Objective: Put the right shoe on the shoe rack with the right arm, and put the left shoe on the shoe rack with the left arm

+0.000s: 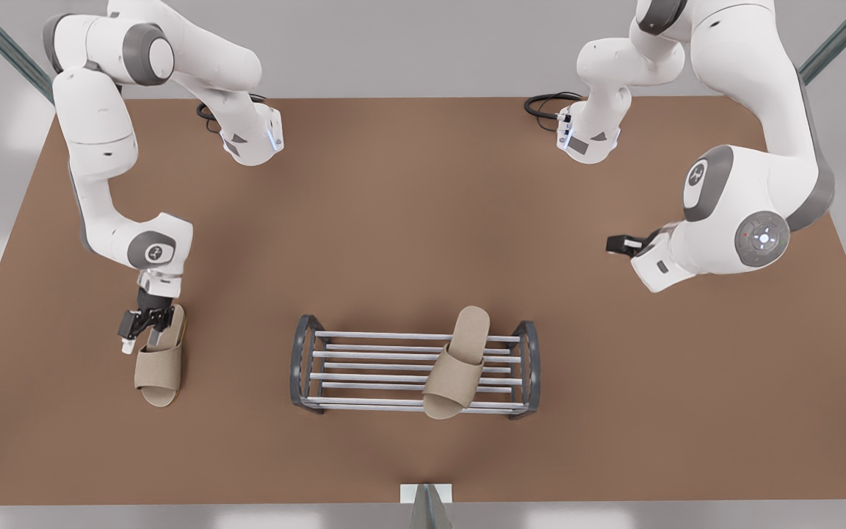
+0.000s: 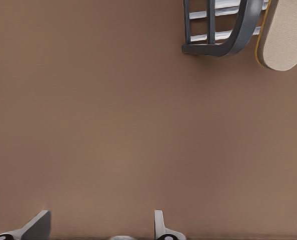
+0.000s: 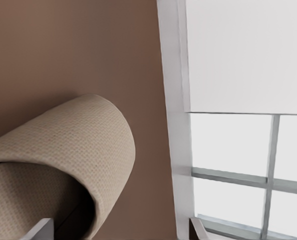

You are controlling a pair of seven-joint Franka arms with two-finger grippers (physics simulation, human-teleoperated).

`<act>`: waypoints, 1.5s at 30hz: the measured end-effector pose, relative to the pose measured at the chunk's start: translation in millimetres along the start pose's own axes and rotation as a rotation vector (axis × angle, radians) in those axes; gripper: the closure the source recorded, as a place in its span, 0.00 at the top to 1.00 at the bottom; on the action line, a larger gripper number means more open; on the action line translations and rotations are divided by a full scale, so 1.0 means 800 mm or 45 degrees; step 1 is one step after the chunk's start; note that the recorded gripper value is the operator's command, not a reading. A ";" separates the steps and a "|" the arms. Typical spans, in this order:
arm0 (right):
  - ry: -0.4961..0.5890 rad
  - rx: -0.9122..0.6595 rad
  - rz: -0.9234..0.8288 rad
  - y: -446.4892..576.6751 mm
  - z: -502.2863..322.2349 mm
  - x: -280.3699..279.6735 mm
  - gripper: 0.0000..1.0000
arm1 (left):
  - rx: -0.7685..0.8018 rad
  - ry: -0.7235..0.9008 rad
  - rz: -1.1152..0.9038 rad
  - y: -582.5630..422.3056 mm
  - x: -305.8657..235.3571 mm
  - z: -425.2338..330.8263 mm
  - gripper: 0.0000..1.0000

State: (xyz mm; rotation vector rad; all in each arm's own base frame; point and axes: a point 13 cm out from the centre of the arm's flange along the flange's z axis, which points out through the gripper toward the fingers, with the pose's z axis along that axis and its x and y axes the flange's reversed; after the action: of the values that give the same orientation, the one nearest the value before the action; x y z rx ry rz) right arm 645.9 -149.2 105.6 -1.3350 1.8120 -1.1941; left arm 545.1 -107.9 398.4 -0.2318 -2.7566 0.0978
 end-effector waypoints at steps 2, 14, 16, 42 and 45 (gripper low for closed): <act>0.001 0.009 -0.050 -0.002 0.004 -0.001 1.00 | -0.003 0.018 -0.027 0.001 0.005 0.001 1.00; -0.009 0.048 -0.256 -0.010 0.036 -0.017 1.00 | -0.012 0.018 -0.134 -0.003 0.010 -0.003 1.00; -0.011 0.059 -0.279 -0.012 0.043 -0.021 1.00 | -0.013 0.018 -0.144 -0.005 0.010 -0.002 1.00; -0.089 0.213 -0.395 -0.129 0.022 -0.091 0.21 | -0.010 0.019 -0.231 -0.005 0.005 0.002 1.00; -0.235 0.233 -0.390 -0.185 -0.031 -0.176 0.21 | -0.009 0.010 -0.235 -0.006 0.006 -0.002 1.00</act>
State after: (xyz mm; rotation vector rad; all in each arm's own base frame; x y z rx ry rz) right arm 733.2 -22.5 242.4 -1.5953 1.3692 -1.3087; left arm 540.5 -111.4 402.5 0.0205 -2.7555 0.0387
